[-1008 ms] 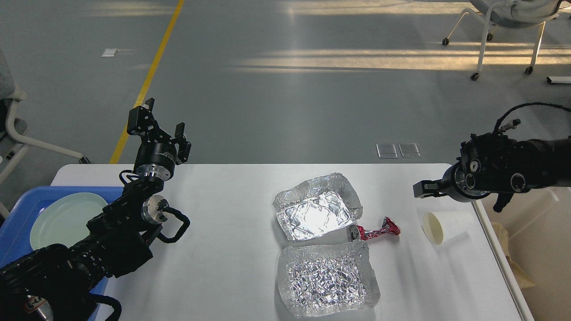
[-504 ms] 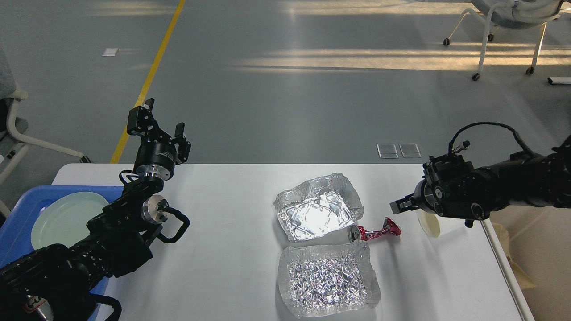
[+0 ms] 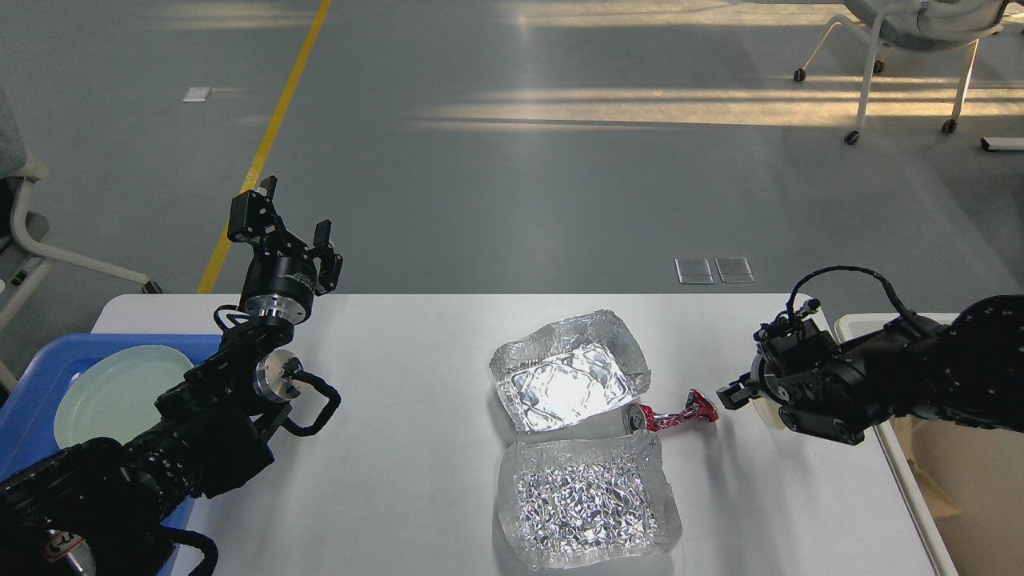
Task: Tidy desktop
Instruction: 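Lower the right gripper onto the white paper cup beside the foil tray, then grasp the white paper cup and lift it up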
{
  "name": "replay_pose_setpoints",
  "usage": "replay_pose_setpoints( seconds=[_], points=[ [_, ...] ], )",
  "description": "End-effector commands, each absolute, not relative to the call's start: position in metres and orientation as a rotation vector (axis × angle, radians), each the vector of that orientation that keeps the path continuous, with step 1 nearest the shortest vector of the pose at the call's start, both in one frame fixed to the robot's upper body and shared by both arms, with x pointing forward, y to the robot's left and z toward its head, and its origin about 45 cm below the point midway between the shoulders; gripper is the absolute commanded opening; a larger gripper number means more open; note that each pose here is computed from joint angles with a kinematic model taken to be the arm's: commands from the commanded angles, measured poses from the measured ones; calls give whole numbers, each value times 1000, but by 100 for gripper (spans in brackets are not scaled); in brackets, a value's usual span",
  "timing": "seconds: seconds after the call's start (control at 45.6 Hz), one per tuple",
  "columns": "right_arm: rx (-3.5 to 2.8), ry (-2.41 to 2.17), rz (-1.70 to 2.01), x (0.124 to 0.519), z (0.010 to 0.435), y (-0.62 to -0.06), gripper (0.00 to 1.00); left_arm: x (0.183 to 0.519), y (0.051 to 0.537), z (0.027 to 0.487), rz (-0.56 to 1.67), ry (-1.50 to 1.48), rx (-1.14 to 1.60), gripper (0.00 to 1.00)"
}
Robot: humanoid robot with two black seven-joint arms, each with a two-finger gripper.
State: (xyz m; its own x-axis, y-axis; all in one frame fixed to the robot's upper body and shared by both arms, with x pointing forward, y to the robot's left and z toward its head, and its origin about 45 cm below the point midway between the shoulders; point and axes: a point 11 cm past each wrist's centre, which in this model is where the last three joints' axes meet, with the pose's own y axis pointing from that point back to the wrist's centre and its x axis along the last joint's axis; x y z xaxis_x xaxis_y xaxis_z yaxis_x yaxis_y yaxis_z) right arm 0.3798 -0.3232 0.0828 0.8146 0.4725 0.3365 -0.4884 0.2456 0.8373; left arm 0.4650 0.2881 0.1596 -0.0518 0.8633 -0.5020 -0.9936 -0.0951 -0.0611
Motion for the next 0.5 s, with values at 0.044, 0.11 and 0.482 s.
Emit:
replay_pose_setpoints(
  seconds=[0.044, 0.11, 0.482],
  points=[
    [1134, -12, 645, 372, 70, -333, 91, 465, 288, 160, 1607, 348, -482, 100],
    [1120, -6, 656, 372, 66, -336, 89, 465, 288, 160, 1607, 348, -482, 100],
    [1041, -36, 670, 378, 63, -344, 45, 465, 288, 160, 1607, 348, -482, 100]
  ],
)
